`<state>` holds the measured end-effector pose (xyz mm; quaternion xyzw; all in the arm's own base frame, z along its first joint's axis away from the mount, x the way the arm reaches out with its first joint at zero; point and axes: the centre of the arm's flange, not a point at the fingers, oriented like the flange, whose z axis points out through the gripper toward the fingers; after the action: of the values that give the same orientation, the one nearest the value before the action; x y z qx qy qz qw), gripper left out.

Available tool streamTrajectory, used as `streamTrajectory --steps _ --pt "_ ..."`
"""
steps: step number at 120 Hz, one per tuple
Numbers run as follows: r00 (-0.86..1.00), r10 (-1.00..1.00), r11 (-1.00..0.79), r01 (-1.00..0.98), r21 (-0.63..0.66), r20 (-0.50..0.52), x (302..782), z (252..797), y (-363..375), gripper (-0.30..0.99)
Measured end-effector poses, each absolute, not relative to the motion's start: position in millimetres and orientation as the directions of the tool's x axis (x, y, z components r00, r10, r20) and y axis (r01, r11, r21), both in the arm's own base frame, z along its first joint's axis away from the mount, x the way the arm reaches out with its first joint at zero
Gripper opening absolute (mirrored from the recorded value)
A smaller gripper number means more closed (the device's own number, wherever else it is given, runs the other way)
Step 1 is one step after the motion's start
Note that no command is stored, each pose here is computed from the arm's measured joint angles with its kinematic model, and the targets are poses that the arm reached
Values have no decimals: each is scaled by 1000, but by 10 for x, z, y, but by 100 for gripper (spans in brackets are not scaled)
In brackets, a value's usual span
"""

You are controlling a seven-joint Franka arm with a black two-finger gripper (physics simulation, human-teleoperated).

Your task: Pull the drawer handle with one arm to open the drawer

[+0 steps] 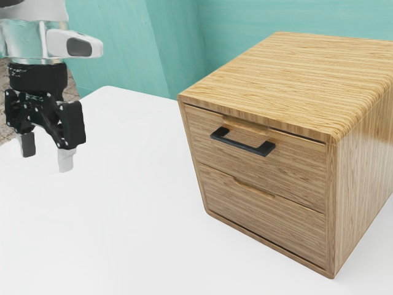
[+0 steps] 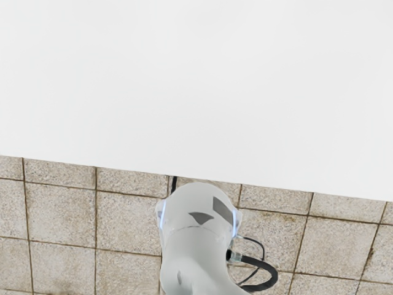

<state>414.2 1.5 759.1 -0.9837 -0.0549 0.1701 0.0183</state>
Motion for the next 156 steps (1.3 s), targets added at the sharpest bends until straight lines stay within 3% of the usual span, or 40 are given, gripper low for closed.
streamTrajectory --steps 15,28,45,57,64,73,82,96,112,156 --pt "979 117 -992 107 -68 -169 4515 7539 -155 69" --pt "993 64 -990 51 -135 -94 4611 7501 -581 69" --pt "973 -230 -957 -221 -190 27 4731 7311 -915 69" --pt "871 -487 -834 -443 -329 63 4441 7320 -1460 69" --pt "786 -617 -713 -535 -454 43 4129 7378 -2050 69" --pt "700 -714 -608 -622 -494 -2 4049 7332 -2344 69" --pt "640 -767 -539 -683 -493 -47 4171 7261 -2311 67" --pt "557 -818 -418 -745 -520 -141 4442 7050 -2344 50" --pt "458 -871 -304 -786 -539 -176 4654 6933 -2282 37" --pt "251 -967 -189 -818 -543 -43 5015 6795 -1891 27"
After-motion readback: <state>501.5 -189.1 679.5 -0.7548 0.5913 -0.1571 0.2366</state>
